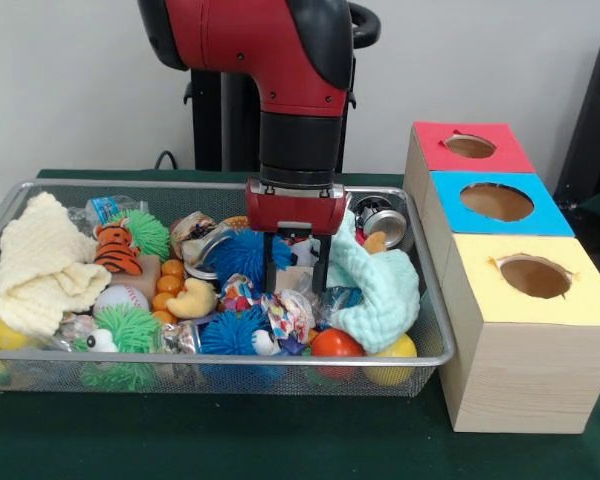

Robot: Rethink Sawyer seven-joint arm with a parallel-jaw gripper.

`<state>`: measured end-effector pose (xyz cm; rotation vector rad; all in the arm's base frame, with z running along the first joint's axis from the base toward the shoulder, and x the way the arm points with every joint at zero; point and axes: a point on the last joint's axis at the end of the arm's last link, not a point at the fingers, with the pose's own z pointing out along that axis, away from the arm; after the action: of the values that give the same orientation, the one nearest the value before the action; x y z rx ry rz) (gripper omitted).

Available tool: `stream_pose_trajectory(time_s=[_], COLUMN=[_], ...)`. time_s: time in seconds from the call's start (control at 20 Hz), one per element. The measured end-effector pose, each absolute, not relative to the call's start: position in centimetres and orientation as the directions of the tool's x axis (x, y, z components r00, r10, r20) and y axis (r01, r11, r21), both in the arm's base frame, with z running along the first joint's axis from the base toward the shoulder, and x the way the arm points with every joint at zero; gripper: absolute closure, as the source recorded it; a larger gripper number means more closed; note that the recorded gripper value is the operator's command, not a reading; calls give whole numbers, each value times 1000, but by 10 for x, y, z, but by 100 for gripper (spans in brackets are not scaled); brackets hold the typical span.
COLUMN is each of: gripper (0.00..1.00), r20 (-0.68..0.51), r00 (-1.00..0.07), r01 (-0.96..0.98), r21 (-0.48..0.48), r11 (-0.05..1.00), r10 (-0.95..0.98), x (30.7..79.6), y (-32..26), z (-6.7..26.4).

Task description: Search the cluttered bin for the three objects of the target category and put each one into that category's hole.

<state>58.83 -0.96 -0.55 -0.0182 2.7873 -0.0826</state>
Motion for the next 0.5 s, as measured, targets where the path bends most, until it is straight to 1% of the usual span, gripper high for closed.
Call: stream_pose_trajectory(time_s=[0.15, 0.5], gripper=[0, 0], r20=[-378, -401], r00=[-926, -916], r01=[5, 10], r21=[-63, -65], r11=[998, 998], r10=[-19, -17], x=[590, 590], y=[-12, -14], z=[-9, -13])
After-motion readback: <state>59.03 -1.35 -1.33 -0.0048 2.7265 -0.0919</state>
